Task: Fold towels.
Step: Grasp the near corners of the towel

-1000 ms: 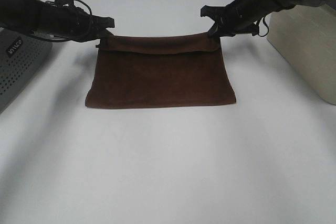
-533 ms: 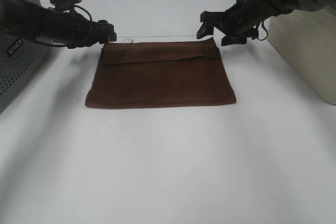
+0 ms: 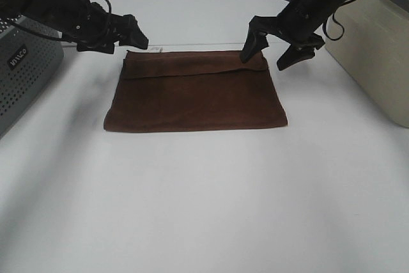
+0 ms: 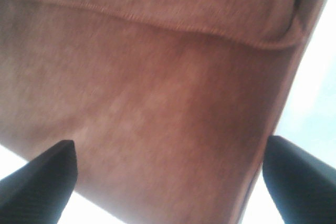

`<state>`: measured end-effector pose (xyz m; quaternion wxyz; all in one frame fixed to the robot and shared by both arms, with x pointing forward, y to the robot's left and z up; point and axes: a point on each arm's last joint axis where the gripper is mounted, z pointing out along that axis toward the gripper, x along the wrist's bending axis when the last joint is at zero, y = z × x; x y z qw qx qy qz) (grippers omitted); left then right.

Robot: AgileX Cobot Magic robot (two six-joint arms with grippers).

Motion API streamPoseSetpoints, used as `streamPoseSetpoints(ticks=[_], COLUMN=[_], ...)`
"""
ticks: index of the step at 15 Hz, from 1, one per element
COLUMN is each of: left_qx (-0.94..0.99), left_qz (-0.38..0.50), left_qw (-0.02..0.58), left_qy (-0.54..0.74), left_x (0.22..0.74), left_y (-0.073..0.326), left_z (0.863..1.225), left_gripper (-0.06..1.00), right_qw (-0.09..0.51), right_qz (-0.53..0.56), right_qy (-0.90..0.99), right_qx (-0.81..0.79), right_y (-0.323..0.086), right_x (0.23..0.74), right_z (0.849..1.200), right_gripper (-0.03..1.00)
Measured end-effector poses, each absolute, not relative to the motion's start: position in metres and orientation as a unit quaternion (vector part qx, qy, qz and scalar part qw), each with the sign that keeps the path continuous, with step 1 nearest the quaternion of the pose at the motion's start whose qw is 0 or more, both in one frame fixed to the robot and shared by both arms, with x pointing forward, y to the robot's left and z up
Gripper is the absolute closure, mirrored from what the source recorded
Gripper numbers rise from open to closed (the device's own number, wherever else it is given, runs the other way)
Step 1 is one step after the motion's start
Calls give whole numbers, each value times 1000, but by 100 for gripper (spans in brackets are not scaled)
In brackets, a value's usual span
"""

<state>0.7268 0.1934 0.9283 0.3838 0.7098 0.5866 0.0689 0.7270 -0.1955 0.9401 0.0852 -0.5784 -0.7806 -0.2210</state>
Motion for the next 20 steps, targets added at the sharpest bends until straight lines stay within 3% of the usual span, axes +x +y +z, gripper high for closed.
streamPoseSetpoints(ticks=[5,11,14,20], left_qx=[732,705,676,672], left_qz=[-33,-26,-46,-19], left_qw=[269,230,177,194], left_qy=[625,670,714,715], left_x=[702,676,644,647], left_y=[196,207,216,218], left_z=[919,946,918,913], left_gripper=[12,12,16,16], right_qw=[137,132,143,138], right_qz=[-180,-134,-118,-170], right_qy=[-776,-752,-738,-717], right_qx=[-589,-632,-649,-662], right_y=[-196,-204,-208,-204], right_x=[713,700,670,665], right_z=[949,950,943,925], right_gripper=[7,7,7,8])
